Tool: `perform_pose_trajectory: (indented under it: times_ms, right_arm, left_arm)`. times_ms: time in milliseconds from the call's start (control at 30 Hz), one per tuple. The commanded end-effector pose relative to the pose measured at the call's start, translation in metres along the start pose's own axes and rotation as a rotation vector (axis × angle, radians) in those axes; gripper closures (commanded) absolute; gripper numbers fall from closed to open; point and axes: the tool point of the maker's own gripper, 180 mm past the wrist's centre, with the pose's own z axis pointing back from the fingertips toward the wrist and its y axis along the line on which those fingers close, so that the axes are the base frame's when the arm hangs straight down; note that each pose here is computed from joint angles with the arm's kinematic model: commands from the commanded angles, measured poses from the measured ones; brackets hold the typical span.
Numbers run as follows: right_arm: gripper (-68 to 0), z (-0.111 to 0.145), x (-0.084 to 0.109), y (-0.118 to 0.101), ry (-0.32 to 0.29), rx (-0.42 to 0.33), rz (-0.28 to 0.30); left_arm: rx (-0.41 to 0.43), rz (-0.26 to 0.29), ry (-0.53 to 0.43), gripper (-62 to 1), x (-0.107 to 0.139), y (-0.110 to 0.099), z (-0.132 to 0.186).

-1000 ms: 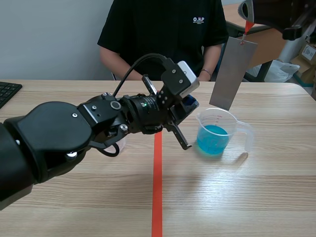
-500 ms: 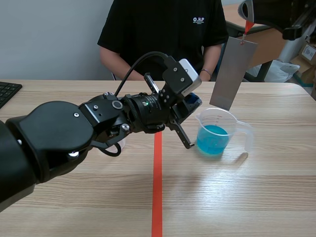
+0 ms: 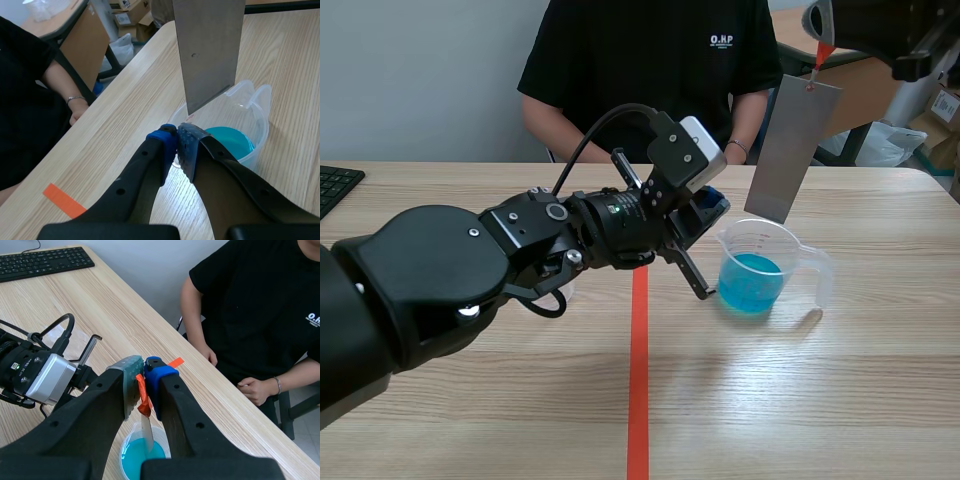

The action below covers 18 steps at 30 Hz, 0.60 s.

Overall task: Do the redox reaction experiment.
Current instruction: 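Raise the plate and point at it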

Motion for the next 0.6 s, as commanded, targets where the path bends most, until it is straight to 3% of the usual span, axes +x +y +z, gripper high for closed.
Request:
perform_pose_trajectory:
  times_ms: [0,567]
  right_arm:
    - [-1.5,0.0053,0.0159,-0.0045,-0.038,-0.010,0.036]
    - [-1.5,0.0053,0.0158,-0.0046,-0.038,-0.010,0.036]
  left_arm:
    - [0.007,-0.003,-0.056,-4.9,0.0189,0.0046,-0.0047]
    - [0.008,-0.008,-0.031,-4.9,0.0092,0.0072,0.0013]
